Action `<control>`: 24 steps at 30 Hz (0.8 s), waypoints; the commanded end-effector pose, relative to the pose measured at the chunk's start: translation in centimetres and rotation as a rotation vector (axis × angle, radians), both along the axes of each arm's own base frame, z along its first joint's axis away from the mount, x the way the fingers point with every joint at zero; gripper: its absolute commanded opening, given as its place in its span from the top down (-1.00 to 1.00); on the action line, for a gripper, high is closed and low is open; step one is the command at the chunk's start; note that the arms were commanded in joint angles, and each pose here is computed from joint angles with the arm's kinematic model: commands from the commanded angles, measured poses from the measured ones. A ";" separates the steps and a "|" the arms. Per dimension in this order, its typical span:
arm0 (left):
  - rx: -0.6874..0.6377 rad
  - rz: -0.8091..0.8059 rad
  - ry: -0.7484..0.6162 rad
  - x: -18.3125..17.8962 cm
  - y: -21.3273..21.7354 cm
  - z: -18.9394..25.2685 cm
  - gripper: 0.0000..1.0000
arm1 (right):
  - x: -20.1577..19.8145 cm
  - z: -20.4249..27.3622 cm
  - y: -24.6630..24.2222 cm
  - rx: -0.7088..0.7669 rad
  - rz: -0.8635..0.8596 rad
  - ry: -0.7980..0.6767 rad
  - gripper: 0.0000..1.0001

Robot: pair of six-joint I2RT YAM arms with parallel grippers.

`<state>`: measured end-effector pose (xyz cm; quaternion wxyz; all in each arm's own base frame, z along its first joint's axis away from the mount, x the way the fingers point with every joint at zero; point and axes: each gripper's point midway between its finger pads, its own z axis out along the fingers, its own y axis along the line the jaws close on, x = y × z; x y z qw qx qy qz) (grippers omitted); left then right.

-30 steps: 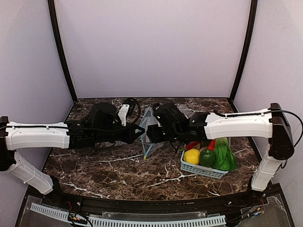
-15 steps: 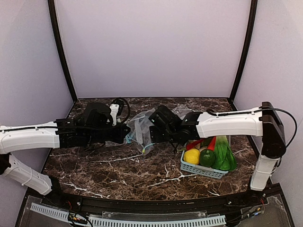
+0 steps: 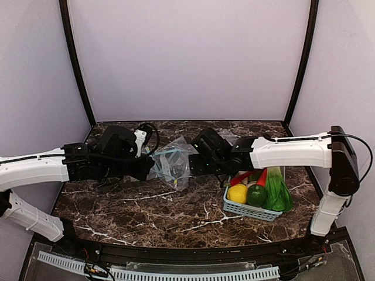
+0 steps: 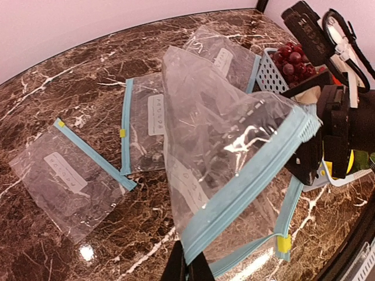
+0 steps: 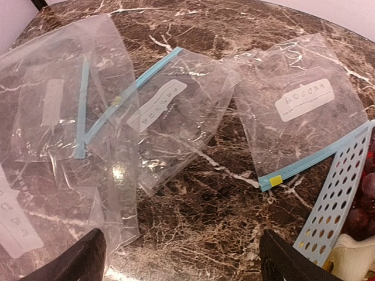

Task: Place the food in the zip-top bag and seal the zipper
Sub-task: Adjust the zipper food storage bag at the center of the board.

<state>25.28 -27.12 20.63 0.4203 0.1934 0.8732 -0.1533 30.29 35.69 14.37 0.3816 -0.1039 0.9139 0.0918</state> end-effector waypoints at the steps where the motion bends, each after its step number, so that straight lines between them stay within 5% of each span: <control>1: -0.043 -0.123 0.034 -0.7 -2.6 0.8 0.99 | -0.3 0.4 1.6 0.054 0.106 0.019 -0.80; 24: -0.091 -0.049 0.097 1.7 -2.6 0.2 0.99 | -8.5 8.7 6.5 0.379 0.604 -0.004 -0.97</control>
